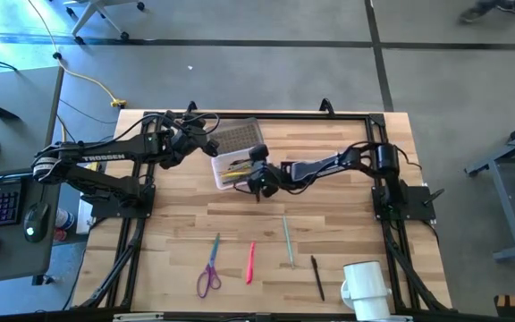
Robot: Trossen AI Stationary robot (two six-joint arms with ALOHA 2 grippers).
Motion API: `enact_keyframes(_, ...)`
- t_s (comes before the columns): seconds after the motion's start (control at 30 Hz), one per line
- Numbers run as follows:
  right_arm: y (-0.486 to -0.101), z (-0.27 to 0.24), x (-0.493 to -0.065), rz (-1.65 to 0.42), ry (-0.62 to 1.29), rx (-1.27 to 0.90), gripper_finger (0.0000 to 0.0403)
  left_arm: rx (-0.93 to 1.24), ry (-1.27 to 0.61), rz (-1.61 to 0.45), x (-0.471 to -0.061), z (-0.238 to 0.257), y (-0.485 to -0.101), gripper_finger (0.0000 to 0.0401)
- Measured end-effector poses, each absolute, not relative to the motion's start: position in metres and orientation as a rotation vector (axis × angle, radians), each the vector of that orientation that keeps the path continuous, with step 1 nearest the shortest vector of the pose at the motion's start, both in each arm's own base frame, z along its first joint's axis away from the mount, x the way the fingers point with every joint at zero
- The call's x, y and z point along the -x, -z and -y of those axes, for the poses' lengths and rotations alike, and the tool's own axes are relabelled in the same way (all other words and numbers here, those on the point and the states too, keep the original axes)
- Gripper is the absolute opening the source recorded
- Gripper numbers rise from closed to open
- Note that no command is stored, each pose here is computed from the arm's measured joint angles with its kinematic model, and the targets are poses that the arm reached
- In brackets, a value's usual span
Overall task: Pick & place school supplies into a supply box
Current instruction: Put the blue green colored pencil into the transparent supply box
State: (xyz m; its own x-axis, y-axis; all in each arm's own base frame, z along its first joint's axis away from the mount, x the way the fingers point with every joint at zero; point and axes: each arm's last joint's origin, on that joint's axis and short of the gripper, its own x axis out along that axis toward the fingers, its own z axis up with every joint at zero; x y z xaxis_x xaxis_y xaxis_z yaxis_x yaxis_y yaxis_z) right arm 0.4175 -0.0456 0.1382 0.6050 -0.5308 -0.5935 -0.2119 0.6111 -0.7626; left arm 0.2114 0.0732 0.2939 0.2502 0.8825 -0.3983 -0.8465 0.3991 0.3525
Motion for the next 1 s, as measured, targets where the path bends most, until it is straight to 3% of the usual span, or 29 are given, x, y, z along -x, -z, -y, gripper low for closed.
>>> enact_keyframes(0.13, -0.154, 0.024, -0.424, -1.040, 0.242, 1.139, 0.0102, -0.071, -1.178, -0.592, -0.211, -0.073, -0.294, 0.0050)
enact_keyframes(0.27, -0.166, -0.002, -0.423, -1.160, 0.099, 1.215, 0.0106, -0.071, -1.178, -0.592, -0.211, -0.073, -0.294, 0.0050)
enact_keyframes(0.4, -0.180, -0.027, -0.418, -1.237, -0.025, 1.132, 0.0099, -0.071, -1.178, -0.592, -0.211, -0.073, -0.294, 0.0050)
enact_keyframes(0.67, -0.215, -0.068, -0.406, -1.326, -0.054, 0.964, 0.0081, -0.071, -1.179, -0.592, -0.211, -0.073, -0.294, 0.0050)
enact_keyframes(0.87, -0.213, -0.083, -0.375, -1.586, -0.299, 0.730, 0.0079, -0.071, -1.179, -0.592, -0.211, -0.073, -0.294, 0.0050)
enact_keyframes(1.0, -0.206, -0.102, -0.364, -1.626, -0.395, 0.596, 0.0080, -0.070, -1.179, -0.591, -0.211, -0.073, -0.294, 0.0050)
